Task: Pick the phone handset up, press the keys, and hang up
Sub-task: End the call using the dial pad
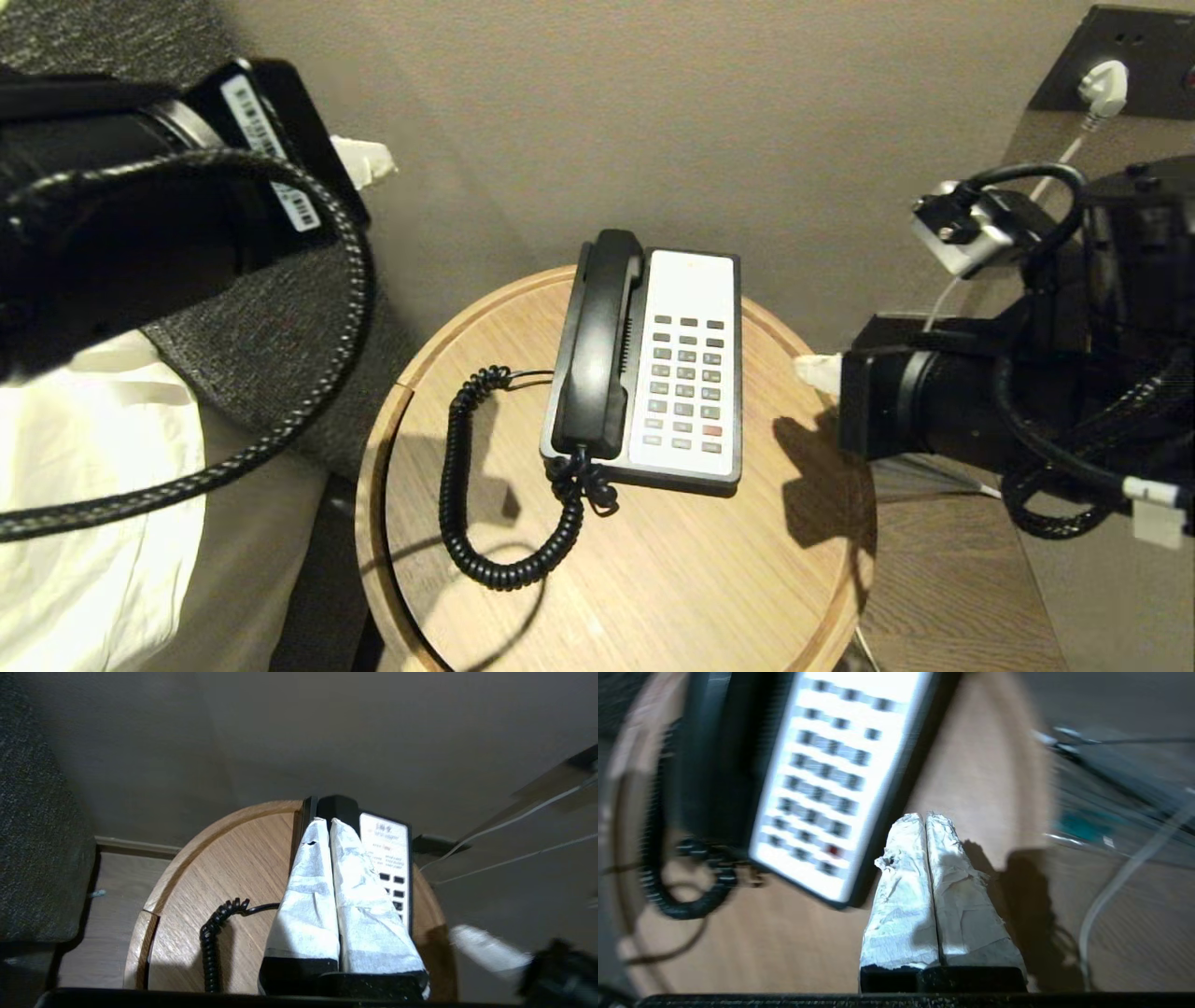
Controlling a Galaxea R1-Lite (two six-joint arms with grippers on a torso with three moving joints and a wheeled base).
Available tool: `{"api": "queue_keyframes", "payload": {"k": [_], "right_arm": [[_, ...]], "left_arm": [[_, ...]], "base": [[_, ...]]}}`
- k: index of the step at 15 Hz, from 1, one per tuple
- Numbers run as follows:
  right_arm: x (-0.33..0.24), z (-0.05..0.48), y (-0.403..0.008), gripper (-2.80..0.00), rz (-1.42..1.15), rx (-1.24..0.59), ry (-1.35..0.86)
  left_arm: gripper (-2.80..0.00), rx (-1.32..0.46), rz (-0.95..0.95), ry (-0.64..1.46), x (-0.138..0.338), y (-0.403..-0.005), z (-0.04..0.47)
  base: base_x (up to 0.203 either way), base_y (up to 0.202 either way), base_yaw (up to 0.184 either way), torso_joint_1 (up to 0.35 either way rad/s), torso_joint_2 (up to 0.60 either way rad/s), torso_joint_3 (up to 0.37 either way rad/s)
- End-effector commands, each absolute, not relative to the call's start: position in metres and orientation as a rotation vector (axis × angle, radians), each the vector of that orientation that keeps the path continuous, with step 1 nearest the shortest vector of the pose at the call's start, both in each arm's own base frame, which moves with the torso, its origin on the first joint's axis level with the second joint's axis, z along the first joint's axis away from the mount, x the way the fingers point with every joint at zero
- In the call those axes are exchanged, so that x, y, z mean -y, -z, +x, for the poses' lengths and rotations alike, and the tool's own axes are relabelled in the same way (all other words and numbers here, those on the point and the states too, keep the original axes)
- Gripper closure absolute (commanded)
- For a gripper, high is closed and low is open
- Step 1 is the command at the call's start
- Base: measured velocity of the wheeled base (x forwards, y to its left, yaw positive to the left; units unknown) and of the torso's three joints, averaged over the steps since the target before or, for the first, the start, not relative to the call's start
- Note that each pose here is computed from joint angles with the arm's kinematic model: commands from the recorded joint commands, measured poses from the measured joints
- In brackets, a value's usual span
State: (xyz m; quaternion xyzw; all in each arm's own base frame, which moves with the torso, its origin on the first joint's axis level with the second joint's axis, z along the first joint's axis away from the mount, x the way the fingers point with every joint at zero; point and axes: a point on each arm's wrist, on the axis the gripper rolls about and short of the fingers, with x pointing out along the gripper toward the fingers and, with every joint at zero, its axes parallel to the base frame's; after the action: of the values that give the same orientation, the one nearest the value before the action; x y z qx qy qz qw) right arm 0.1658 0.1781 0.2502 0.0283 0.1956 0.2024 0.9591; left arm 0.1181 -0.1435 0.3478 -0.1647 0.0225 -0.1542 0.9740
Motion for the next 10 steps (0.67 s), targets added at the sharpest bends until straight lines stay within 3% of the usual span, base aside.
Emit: {"api": "queue_keyframes", "payload": {"k": [1, 10], "right_arm": [[-0.205, 0.167, -0.239, 0.00, 0.021, -0.435, -0.460], [-0.220, 0.170, -0.227, 0.00, 0.015, -0.455, -0.477]], "left_arm": [[0.00, -0.018, -0.374, 0.313, 0.131, -0.355, 0.109], [0.00, 0.019, -0.452, 0.334, 0.111, -0.363, 0.095]], "base": [[0.000, 0.000, 0.000, 0.000, 0.00, 0.000], [0.000, 0.000, 0.000, 0.000, 0.00, 0.000]]}}
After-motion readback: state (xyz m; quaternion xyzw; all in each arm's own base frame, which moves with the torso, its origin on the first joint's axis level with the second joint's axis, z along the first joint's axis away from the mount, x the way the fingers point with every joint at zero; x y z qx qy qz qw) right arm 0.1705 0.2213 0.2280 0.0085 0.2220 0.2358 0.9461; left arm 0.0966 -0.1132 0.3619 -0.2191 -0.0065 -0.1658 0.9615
